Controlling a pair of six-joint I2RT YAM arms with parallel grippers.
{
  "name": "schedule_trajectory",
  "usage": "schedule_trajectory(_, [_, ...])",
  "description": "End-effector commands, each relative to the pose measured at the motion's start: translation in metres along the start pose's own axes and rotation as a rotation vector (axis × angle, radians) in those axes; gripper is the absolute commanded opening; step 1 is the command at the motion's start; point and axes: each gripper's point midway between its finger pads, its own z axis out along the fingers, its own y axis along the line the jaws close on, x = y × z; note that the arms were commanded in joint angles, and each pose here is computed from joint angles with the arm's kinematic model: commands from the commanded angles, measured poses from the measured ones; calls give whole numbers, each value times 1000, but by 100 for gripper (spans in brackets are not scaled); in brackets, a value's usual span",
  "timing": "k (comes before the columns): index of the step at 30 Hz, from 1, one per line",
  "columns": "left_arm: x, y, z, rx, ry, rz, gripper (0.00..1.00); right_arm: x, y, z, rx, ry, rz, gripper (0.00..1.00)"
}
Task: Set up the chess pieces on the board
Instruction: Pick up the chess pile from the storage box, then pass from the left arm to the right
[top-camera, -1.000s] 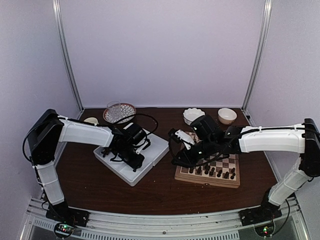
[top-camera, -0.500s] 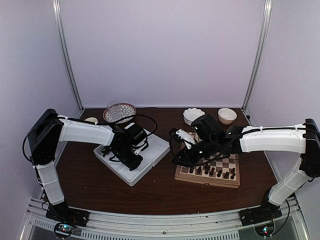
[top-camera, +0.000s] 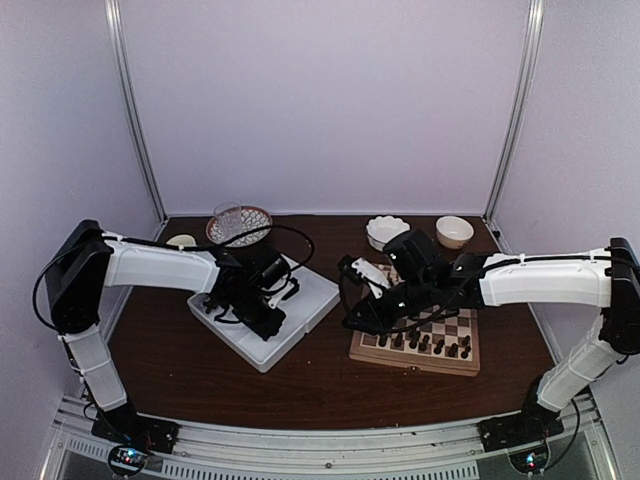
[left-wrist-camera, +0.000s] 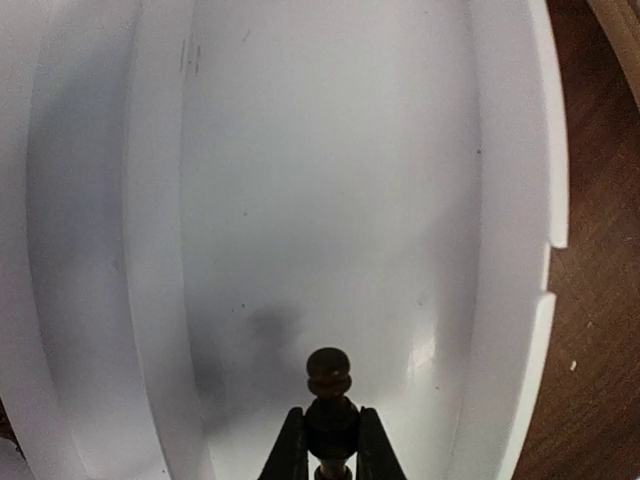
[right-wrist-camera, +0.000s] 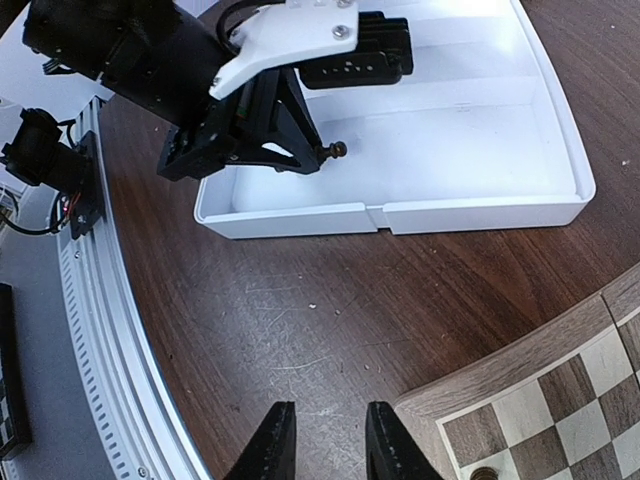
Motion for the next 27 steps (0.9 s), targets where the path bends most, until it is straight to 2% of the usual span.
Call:
schedule_trajectory(1, [-28,-18,-42,51,-215,89,0,-14,11,-7,-59,-45,9,28])
schedule_trajectory(7, [-37,-31,-86,70,-421,171,0,-30,30,-7,-158,-49,40,30])
schedule_trajectory(12, [-37,-59,-128,181,-639,292,0,-55,53,-8,-251,-61,92,33])
schedule_trajectory(15, [-30,-66,-143,203,-728,345,0,-55,64,1,-267,-16,110,34])
schedule_trajectory(19, [-24,-72,-152,241,-787,388,0,-58,76,11,-282,-2,109,34])
schedule_trajectory(27, [-22,-86,-144,261,-768,454,0,-60,78,22,-286,24,139,34])
